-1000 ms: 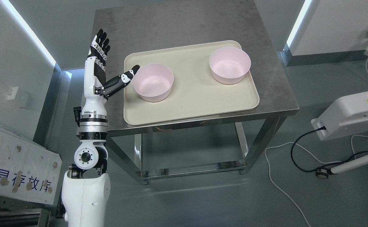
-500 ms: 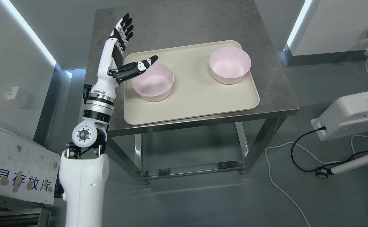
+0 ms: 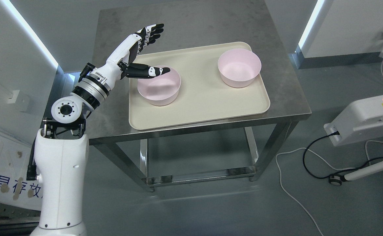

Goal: Stack pink IKEA bowls on left shelf middle
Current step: 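Raise the left hand and reach toward the nearer pink bowl, then hook the left hand fingers over the rim of the nearer pink bowl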

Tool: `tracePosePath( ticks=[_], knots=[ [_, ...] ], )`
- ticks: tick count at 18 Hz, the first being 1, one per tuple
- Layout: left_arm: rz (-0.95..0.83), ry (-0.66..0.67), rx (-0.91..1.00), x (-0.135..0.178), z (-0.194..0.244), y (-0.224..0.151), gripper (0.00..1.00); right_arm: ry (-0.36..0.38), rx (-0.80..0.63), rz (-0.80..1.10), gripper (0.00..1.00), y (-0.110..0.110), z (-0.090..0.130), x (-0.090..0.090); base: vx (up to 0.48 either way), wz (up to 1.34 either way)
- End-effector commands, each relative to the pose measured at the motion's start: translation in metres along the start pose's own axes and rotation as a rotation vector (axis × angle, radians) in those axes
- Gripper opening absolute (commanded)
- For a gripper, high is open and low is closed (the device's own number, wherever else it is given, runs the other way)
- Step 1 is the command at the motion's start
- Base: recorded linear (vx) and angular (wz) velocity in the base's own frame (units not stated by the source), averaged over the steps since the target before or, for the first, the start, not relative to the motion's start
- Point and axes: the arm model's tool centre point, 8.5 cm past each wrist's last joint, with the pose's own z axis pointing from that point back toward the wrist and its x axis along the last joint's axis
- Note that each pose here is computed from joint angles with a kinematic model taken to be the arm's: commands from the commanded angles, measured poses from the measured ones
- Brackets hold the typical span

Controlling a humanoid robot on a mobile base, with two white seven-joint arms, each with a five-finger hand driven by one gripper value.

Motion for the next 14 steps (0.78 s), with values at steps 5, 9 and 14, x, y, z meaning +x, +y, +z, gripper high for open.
tracePosePath(
  ticks=[5, 9, 14],
  knots=[
    [-0.083, 0.265, -0.095, -0.059, -0.016, -0.003, 0.81, -0.004, -0.017, 0.004, 1.0, -0.011, 0.001, 0.002, 0.0, 0.0],
    [-0.125, 0.288, -0.106, -0.059, -0.023, -0.007, 0.72, -0.004, -0.017, 0.004, 1.0, -0.011, 0.001, 0.002, 0.0, 0.0],
    [-0.204, 0.327, -0.097, -0.063, -0.021, -0.002, 0.64, -0.004, -0.017, 0.004, 1.0, -0.011, 0.001, 0.002, 0.0, 0.0]
  ],
)
